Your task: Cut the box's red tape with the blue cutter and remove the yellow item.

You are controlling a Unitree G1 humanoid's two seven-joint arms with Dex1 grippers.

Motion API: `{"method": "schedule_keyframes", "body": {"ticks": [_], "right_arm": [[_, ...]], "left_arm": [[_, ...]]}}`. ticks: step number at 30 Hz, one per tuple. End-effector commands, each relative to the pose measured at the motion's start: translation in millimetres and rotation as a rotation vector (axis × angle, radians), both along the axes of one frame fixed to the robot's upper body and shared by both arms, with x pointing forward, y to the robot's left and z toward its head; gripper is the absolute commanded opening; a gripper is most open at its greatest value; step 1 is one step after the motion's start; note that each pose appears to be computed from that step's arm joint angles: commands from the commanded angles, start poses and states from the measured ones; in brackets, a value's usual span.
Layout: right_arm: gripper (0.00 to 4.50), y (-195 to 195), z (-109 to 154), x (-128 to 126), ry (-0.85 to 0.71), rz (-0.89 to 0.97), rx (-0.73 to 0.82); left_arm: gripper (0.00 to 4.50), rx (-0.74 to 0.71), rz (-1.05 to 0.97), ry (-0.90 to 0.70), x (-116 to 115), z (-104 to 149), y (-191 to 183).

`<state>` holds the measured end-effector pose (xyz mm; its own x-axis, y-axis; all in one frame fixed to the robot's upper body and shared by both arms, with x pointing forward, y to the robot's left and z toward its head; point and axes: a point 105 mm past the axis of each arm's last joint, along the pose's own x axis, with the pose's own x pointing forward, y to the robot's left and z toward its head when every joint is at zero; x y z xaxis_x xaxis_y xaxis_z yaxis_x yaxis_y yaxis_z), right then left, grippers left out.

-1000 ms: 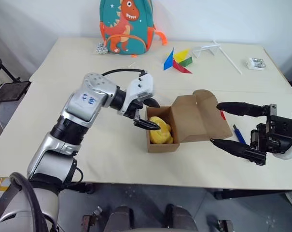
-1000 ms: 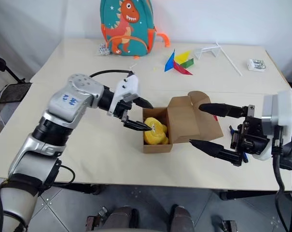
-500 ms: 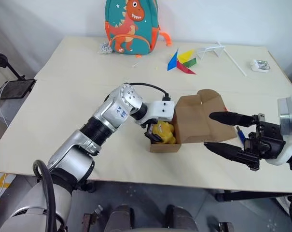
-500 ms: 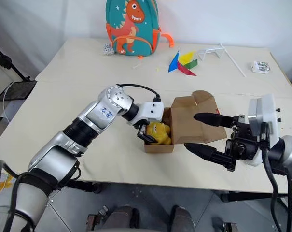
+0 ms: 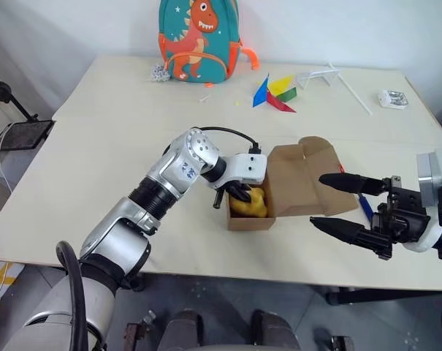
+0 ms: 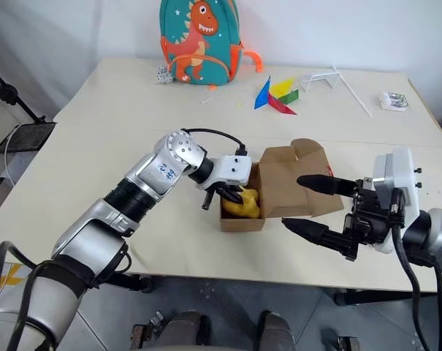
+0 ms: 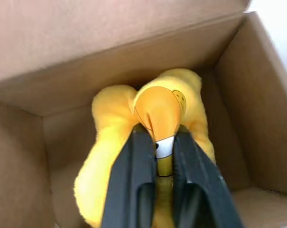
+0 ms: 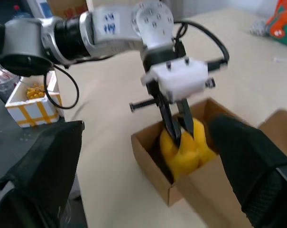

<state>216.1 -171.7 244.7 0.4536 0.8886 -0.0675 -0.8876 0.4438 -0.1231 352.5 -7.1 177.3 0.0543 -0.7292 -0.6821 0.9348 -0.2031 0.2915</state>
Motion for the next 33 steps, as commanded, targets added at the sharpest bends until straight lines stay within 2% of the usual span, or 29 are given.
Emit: {"method": "schedule_keyframes", "body": {"ticks": [1,3,7,10,11,14,19,23,26,29,33], "right_arm": [[4.50,-7.9,9.4,-0.5,-0.060,-0.026,0.010],[4.50,-11.1,8.9,1.0,-0.065,-0.040,0.019],[4.50,-17.2,7.3,4.7,-0.075,-0.070,0.042],[4.50,-19.6,5.2,6.9,-0.083,-0.082,0.050],[4.50,-20.2,4.2,7.5,-0.090,-0.083,0.043],[4.50,-22.0,3.9,9.4,-0.108,-0.090,0.037],[4.50,-22.7,4.5,9.7,-0.125,-0.100,0.040],[4.50,-26.5,2.6,6.2,-0.120,-0.125,0.041],[4.50,-26.6,1.5,4.0,-0.120,-0.135,0.044],[4.50,-25.1,0.4,1.8,-0.119,-0.146,0.065],[4.50,-22.4,-4.7,-0.4,-0.119,-0.156,0.077]], "left_arm": [[0.01,-0.173,-0.089,0.077,-17.7,30.6,-7.5],[0.01,-0.256,-0.097,0.144,-23.1,41.9,-5.9],[0.01,-0.503,-0.089,0.185,-19.8,72.7,3.6],[0.01,-0.637,-0.085,0.148,-15.1,83.3,18.6],[0.01,-0.629,-0.060,0.121,-11.8,78.4,24.1],[0.01,-0.575,-0.066,-0.008,-9.5,66.0,26.6],[0.01,-0.326,-0.115,-0.218,-3.7,38.1,12.1],[0.01,-0.060,-0.297,-0.456,-5.8,31.2,0.8],[0.01,0.008,-0.350,-0.547,-3.6,48.7,-6.7],[0.01,0.135,-0.301,-0.659,18.0,67.3,-4.9],[0.01,0.108,-0.305,-0.724,19.7,97.4,-15.9]]}}
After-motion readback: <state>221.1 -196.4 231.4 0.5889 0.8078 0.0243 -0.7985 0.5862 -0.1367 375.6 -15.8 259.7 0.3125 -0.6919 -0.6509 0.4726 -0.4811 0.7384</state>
